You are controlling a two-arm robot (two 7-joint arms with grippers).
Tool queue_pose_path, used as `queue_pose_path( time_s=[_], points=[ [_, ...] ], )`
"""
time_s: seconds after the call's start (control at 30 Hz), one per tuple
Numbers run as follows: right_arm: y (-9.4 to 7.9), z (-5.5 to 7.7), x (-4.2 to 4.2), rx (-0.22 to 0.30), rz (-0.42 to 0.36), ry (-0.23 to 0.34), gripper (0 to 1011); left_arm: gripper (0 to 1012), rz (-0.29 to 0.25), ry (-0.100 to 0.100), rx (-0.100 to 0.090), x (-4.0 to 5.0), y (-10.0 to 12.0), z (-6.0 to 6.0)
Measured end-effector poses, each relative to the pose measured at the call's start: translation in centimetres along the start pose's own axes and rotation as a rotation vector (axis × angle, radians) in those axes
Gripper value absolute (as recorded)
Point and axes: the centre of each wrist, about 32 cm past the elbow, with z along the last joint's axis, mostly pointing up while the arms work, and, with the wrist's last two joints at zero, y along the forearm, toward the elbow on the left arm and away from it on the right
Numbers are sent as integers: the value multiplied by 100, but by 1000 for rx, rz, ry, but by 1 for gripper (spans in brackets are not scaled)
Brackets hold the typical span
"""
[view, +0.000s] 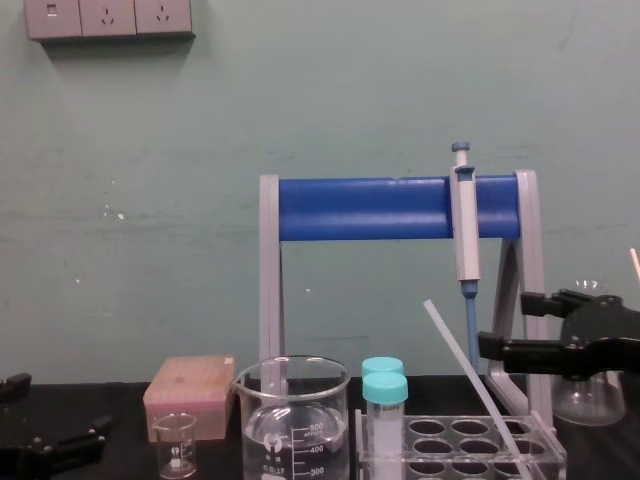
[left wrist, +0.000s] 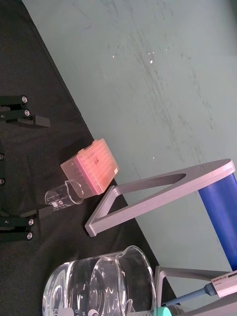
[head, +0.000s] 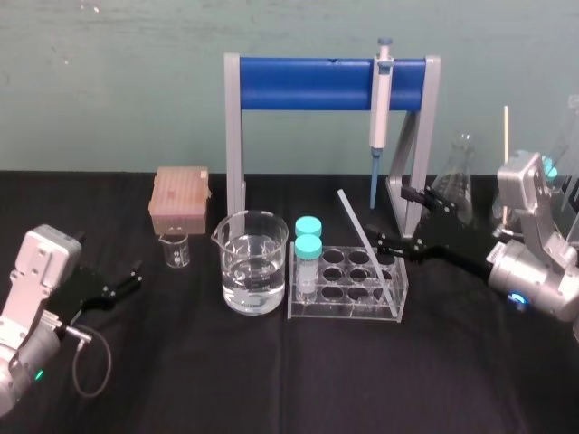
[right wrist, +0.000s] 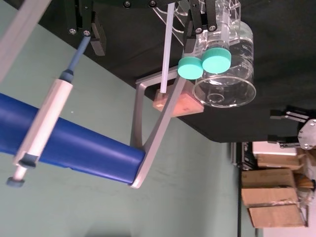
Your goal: Pick up the stirring rod with one hand, then place it down.
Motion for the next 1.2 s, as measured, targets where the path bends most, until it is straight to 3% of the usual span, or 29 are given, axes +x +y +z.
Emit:
queue_pose_path(
  time_s=[0.27, 0.7, 1.2],
  points=[
    [184, -9, 132, -10, 70, 45, 1003, 1000, 0, 0, 0, 0, 0, 0],
    [392, -133, 166, -34, 155, 118, 1003, 1000, 0, 0, 0, 0, 0, 0],
    [489, -151, 196, -30, 164, 111, 1003, 1000, 0, 0, 0, 0, 0, 0]
  ],
)
